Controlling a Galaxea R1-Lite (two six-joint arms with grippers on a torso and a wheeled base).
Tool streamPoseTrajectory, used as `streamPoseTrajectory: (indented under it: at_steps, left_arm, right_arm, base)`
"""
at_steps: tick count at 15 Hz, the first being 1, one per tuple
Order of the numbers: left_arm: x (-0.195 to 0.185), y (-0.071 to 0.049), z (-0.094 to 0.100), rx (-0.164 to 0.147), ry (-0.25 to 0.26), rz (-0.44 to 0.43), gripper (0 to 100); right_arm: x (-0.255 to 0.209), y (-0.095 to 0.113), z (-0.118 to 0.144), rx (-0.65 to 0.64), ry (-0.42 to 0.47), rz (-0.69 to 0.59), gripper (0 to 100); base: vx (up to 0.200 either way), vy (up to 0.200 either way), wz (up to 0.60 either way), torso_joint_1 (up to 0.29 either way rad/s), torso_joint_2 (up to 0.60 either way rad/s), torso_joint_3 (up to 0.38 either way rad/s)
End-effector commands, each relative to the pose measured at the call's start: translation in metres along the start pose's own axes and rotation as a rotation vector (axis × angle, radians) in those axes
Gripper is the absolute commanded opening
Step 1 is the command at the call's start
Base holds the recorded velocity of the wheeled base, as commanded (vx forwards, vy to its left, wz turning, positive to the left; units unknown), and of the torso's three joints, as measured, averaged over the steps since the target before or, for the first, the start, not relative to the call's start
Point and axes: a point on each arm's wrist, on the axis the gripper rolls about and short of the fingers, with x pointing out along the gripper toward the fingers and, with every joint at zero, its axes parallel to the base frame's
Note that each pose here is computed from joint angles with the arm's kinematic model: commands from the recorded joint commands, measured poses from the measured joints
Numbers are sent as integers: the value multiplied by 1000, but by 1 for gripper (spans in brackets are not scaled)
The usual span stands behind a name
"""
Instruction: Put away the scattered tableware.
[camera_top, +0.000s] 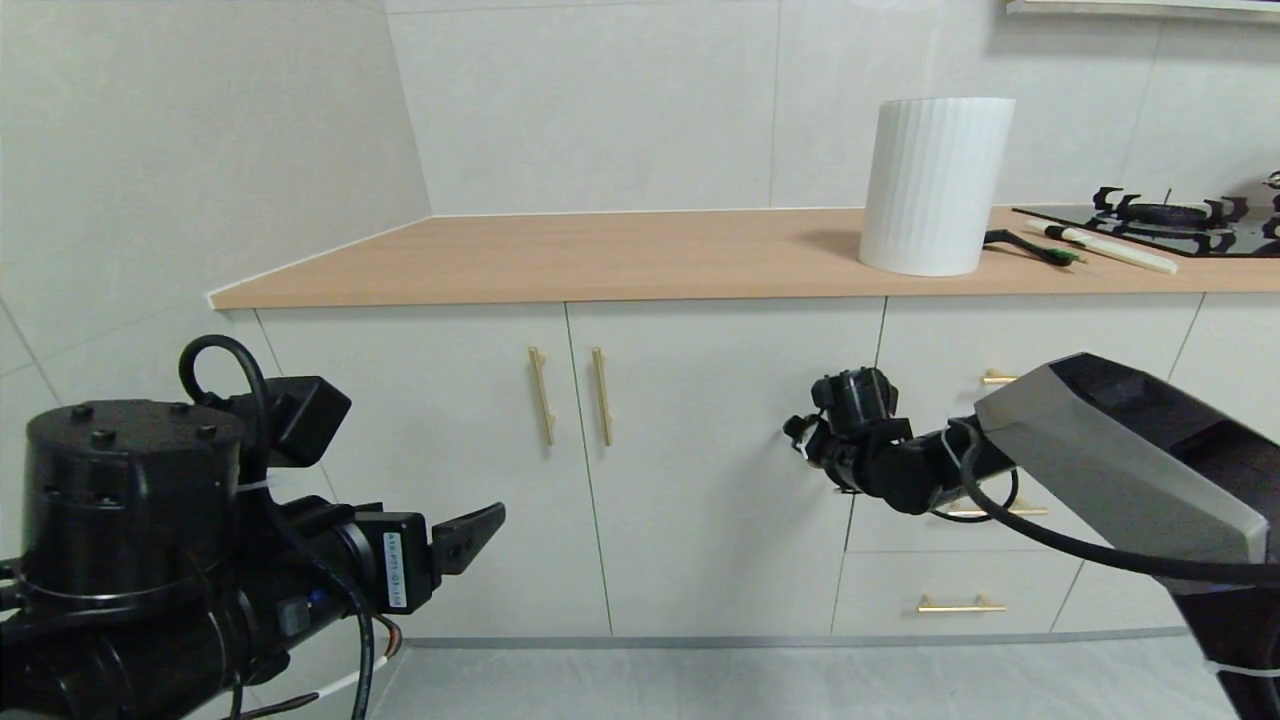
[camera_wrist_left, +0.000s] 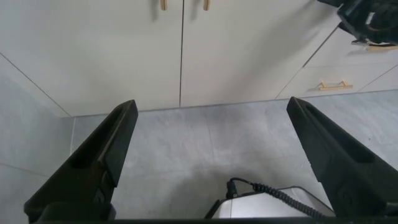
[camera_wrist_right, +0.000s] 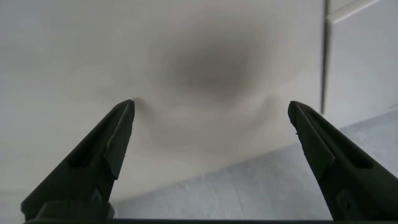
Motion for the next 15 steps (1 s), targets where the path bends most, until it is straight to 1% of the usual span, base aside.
streamPoseTrajectory:
  at_steps: [1, 2, 3, 4, 5, 6, 7, 8, 9, 11, 12, 13, 14, 15]
  left_arm:
    - [-9, 2, 7, -17, -46, -8, 100]
    - [-18, 6, 15, -31, -98, -9, 100]
    - [-27, 10, 22, -36, -151, -8, 100]
    - [-39, 14, 29, -56, -209, -8, 100]
    - [-52, 20, 33, -76, -261, -2, 100]
    - [-59, 23, 34, -87, -284, 1, 100]
    - [-72, 30, 36, -108, -334, 9, 100]
    - [-86, 35, 35, -122, -379, 12, 100]
    - [-97, 39, 30, -130, -405, 7, 100]
    - [-120, 48, 13, -142, -451, -3, 100]
    - [-131, 52, 4, -143, -458, -7, 100]
    - [-144, 57, -6, -144, -467, -9, 100]
    - [-155, 61, -13, -145, -472, -9, 100]
    - [-168, 67, -23, -150, -484, -1, 100]
  right_arm:
    - [-52, 13, 16, -67, -5, 48, 100]
    - [-75, 19, 23, -87, -24, 79, 100]
    - [-104, 23, 38, -95, -61, 117, 100]
    - [-148, 25, 64, -109, -130, 176, 100]
    - [-198, 19, 88, -123, -199, 230, 100]
    - [-220, 13, 96, -134, -227, 250, 100]
    - [-258, 1, 106, -165, -272, 282, 100]
    - [-292, -22, 106, -225, -310, 273, 100]
    - [-312, -38, 101, -257, -329, 268, 100]
    - [-368, -79, 90, -285, -409, 292, 100]
    - [-390, -96, 86, -302, -459, 308, 100]
    - [-414, -116, 80, -328, -529, 314, 100]
    - [-427, -134, 72, -350, -570, 291, 100]
    - [-443, -156, 62, -362, -622, 238, 100]
  base:
    - [0, 0, 0, 0, 0, 0]
    - [0, 0, 0, 0, 0, 0]
    - [0, 0, 0, 0, 0, 0]
    - [0, 0, 0, 0, 0, 0]
    - [0, 0, 0, 0, 0, 0]
    - [0, 0, 0, 0, 0, 0]
    - [0, 0, 0, 0, 0, 0]
    - [0, 0, 0, 0, 0, 0]
    - [0, 0, 0, 0, 0, 0]
    - [0, 0, 0, 0, 0, 0]
    - [0, 0, 0, 0, 0, 0]
    - [0, 0, 0, 0, 0, 0]
    - [0, 0, 0, 0, 0, 0]
    - [0, 0, 0, 0, 0, 0]
